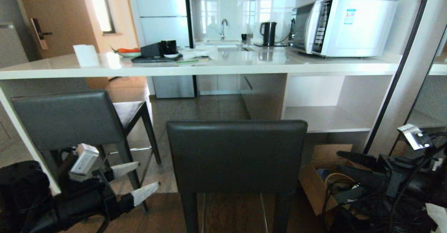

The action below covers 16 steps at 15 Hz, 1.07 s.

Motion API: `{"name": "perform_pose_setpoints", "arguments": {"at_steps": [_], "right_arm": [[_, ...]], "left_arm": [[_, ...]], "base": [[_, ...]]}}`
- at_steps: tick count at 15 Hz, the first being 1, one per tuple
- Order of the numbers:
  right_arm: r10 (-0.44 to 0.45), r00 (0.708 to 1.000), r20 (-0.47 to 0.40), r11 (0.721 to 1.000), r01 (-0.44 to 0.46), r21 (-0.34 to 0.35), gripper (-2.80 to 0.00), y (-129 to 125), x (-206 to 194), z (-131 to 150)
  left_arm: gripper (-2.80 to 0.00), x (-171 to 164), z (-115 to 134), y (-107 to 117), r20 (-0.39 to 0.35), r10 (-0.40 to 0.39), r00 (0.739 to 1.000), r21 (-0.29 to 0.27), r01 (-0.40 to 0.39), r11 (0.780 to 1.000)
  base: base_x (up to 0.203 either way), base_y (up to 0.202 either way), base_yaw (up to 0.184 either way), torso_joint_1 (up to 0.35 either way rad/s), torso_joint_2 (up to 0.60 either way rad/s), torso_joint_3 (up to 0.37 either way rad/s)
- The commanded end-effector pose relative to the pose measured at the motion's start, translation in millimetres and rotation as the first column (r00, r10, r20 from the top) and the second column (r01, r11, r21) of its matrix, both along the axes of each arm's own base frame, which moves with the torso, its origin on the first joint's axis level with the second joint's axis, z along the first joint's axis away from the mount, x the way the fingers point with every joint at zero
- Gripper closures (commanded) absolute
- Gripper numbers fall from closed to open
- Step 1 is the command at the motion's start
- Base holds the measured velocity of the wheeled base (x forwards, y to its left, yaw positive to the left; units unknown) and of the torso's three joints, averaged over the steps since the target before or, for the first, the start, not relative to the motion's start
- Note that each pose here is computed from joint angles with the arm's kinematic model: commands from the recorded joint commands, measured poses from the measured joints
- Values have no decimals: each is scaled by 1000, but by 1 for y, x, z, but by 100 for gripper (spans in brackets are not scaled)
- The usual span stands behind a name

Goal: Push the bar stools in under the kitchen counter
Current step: Pull the gray chair out from under the dining table

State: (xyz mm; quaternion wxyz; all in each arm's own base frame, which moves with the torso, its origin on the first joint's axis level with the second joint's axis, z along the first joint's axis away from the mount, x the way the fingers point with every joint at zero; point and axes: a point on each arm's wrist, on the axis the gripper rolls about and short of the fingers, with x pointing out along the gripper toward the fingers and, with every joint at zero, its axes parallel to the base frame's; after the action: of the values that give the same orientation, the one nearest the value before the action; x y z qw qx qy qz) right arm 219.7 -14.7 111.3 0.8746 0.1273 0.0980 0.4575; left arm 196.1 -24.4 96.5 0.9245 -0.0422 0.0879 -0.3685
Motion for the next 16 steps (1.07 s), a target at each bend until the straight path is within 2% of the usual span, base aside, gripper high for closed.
{"name": "perform_pose_setpoints", "arguments": {"at_steps": [1, 2, 3, 4, 5, 6, 7, 9, 10, 11, 12, 14, 15, 16], "right_arm": [[-20, 994, 110, 1000, 21, -2, -280, 4, -35, 29], [-68, 987, 143, 998, 68, 9, -280, 6, -48, 39], [-166, 971, 175, 986, 162, 37, -280, 7, -60, 49], [-317, 930, 186, 948, 305, 90, -280, 6, -68, 57], [-446, 874, 193, 894, 424, 144, -280, 5, -72, 64], [-546, 810, 213, 836, 512, 198, -280, 3, -78, 73], [-599, 764, 240, 799, 553, 236, -280, 3, -85, 83], [-689, 680, 252, 725, 640, 255, -280, 3, -101, 95], [-725, 644, 245, 689, 679, 254, -280, 4, -111, 102], [-745, 624, 236, 667, 702, 250, -280, 5, -122, 108], [-762, 609, 221, 648, 723, 241, -280, 6, -134, 114], [-783, 591, 193, 621, 752, 219, -280, 10, -159, 117], [-792, 584, 179, 610, 764, 207, -280, 11, -170, 115], [-802, 573, 170, 598, 776, 201, -280, 12, -179, 113]], "left_arm": [[-280, -21, 22, 5, 116, 62, 991, -6, -62, 998], [-280, -23, 26, 9, 138, 183, 973, -6, -184, 983], [-280, -26, 31, 12, 164, 320, 933, -14, -322, 947], [-280, -28, 36, 14, 181, 439, 880, -32, -441, 897], [-280, -30, 40, 15, 190, 526, 829, -62, -524, 849], [-280, -34, 47, 12, 201, 566, 800, -110, -555, 824], [-280, -41, 55, 6, 225, 561, 797, -154, -540, 828], [-280, -59, 71, -1, 289, 543, 788, -230, -493, 839], [-280, -68, 76, -1, 306, 552, 776, -255, -491, 833], [-280, -74, 77, 1, 294, 577, 762, -253, -521, 816], [-280, -78, 76, 4, 262, 627, 733, -224, -586, 779], [-280, -93, 80, 11, 227, 716, 660, -182, -694, 697], [-280, -102, 83, 15, 219, 753, 620, -170, -736, 655], [-280, -111, 87, 21, 231, 791, 566, -177, -775, 606]], "base": [[0, 0, 0, 0, 0, 0], [0, 0, 0, 0, 0, 0], [0, 0, 0, 0, 0, 0], [0, 0, 0, 0, 0, 0], [0, 0, 0, 0, 0, 0], [0, 0, 0, 0, 0, 0], [0, 0, 0, 0, 0, 0], [0, 0, 0, 0, 0, 0], [0, 0, 0, 0, 0, 0], [0, 0, 0, 0, 0, 0], [0, 0, 0, 0, 0, 0], [0, 0, 0, 0, 0, 0], [0, 0, 0, 0, 0, 0], [0, 0, 0, 0, 0, 0]]}}
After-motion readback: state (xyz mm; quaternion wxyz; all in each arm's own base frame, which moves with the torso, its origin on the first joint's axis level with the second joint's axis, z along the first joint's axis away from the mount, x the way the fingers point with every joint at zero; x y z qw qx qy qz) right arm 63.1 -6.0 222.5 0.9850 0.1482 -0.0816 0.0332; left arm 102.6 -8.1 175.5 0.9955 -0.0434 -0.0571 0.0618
